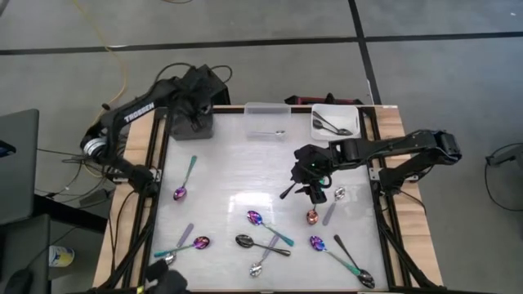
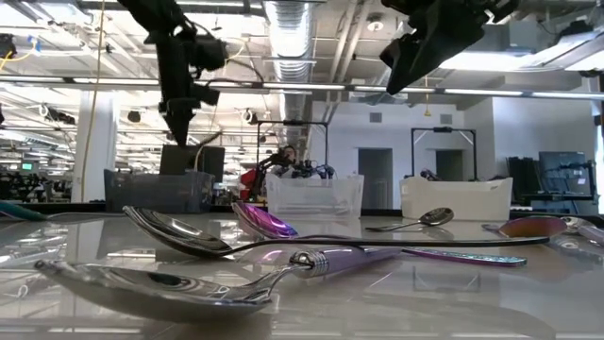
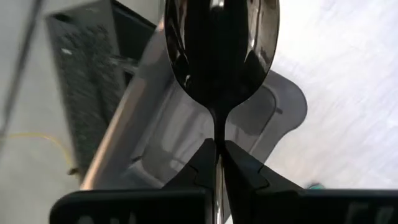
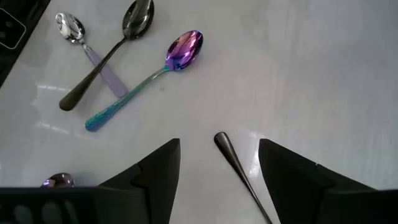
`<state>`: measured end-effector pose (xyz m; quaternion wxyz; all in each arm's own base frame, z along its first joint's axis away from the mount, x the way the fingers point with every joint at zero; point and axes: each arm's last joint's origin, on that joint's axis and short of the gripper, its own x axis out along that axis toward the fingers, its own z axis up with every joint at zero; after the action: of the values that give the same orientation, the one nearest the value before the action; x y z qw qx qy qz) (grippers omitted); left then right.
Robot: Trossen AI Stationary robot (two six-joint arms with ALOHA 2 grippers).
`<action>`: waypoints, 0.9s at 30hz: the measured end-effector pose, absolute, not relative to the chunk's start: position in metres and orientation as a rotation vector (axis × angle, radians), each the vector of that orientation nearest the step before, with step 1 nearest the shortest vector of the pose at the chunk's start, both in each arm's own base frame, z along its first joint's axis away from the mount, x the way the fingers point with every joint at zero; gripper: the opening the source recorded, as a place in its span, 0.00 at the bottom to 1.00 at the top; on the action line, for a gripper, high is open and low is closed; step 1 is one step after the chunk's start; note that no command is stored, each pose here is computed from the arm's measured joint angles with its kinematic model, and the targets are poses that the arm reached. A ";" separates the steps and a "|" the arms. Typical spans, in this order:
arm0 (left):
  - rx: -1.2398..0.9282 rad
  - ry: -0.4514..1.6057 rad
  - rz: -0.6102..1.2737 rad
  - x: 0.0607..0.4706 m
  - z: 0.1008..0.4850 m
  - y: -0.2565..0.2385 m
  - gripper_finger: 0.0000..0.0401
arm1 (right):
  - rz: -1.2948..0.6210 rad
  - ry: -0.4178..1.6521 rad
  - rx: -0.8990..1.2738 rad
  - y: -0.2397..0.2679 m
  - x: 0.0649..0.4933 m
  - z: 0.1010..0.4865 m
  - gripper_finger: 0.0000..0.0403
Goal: Sort silverware by color (type)
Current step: Put the black spoon into the white bin
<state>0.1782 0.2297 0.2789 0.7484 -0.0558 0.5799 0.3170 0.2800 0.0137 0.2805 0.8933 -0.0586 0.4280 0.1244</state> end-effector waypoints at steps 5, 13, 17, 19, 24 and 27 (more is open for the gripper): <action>-0.170 1.353 0.680 0.179 0.252 0.250 0.00 | 0.259 0.888 -0.123 0.014 0.280 0.280 0.59; -0.144 1.467 0.687 0.185 0.226 0.262 0.00 | 0.258 0.908 -0.116 0.014 0.278 0.279 0.59; -0.129 1.471 0.687 0.186 0.224 0.264 0.02 | 0.259 0.914 -0.114 0.014 0.278 0.279 0.59; -0.111 1.472 0.677 0.186 0.224 0.265 0.05 | 0.259 0.913 -0.114 0.014 0.278 0.279 0.59; -0.087 1.512 0.698 0.185 0.225 0.264 0.14 | 0.259 0.913 -0.113 0.014 0.278 0.279 0.59; -0.070 1.557 0.723 0.183 0.225 0.263 0.18 | 0.259 0.914 -0.112 0.014 0.278 0.279 0.59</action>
<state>0.1829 0.2628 0.2246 0.6530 -0.0308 0.6864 0.3186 0.2780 0.0138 0.2790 0.8878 -0.0541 0.4397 0.1248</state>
